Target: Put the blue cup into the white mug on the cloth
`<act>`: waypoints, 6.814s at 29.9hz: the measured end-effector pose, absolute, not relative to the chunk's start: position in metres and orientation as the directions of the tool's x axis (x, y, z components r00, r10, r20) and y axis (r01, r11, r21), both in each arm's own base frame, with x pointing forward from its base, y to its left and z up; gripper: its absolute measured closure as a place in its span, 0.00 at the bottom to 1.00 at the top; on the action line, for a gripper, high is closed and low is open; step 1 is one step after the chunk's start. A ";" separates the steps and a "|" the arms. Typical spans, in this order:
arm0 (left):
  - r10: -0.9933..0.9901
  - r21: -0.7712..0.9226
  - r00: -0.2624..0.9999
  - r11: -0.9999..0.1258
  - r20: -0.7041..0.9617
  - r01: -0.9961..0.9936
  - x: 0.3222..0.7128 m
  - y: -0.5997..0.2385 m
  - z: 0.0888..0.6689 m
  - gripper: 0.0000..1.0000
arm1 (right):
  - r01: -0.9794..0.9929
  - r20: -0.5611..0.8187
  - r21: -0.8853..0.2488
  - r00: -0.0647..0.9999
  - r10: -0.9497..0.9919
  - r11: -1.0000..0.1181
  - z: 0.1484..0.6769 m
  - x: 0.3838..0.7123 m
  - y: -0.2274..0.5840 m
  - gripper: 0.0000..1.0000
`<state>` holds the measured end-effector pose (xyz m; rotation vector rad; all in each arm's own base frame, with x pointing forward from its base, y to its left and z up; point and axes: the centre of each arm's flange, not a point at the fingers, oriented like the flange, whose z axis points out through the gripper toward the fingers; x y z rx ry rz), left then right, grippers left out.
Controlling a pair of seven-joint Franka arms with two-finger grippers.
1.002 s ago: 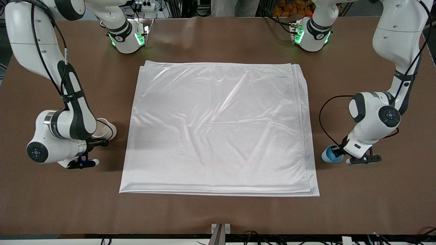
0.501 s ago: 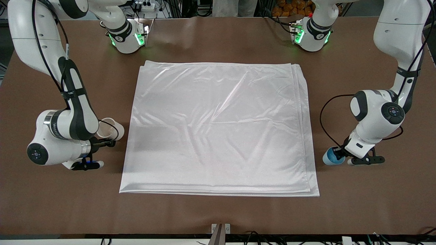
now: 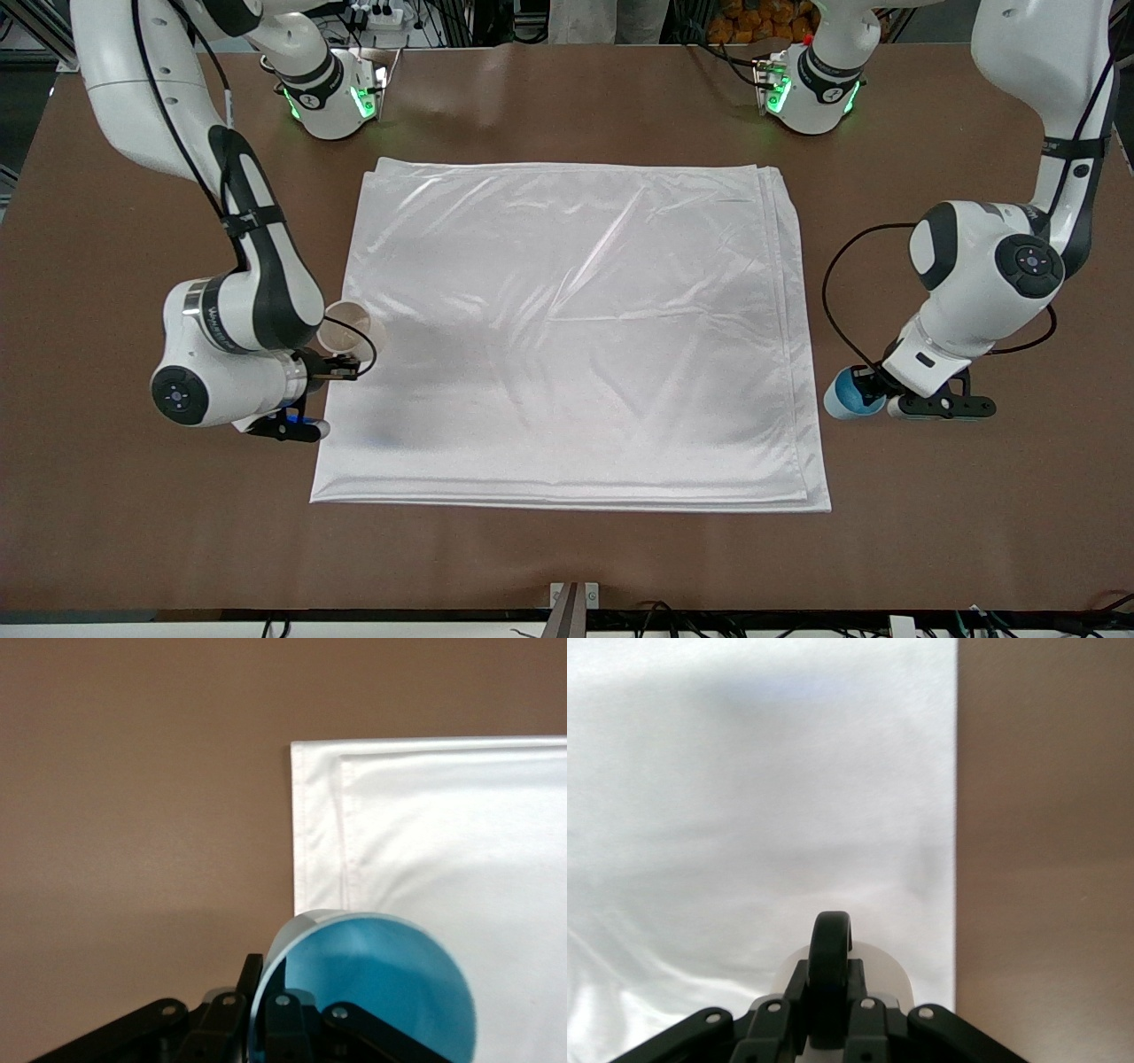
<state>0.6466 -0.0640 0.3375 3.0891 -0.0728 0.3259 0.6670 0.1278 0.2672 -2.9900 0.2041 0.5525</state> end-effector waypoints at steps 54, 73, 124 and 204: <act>0.080 0.143 0.991 -0.988 0.104 0.064 0.580 -0.286 0.416 0.95 | -0.614 -0.245 -0.076 0.775 -0.582 -0.786 0.227 0.566 0.453 0.81; 0.099 0.157 0.993 -0.984 0.068 0.088 0.559 -0.343 0.403 0.95 | -0.616 -0.217 -0.030 0.773 -0.596 -0.787 0.227 0.588 0.419 0.08; 0.086 0.091 0.996 -0.992 0.033 0.083 0.480 -0.502 0.301 0.95 | -0.095 -0.188 -0.004 0.978 -0.092 -0.995 0.328 0.631 0.030 0.00; 0.052 0.008 0.989 -0.999 0.137 0.052 0.600 -0.182 0.564 0.00 | 0.023 0.026 0.027 0.999 0.023 -0.999 0.646 0.536 0.002 0.00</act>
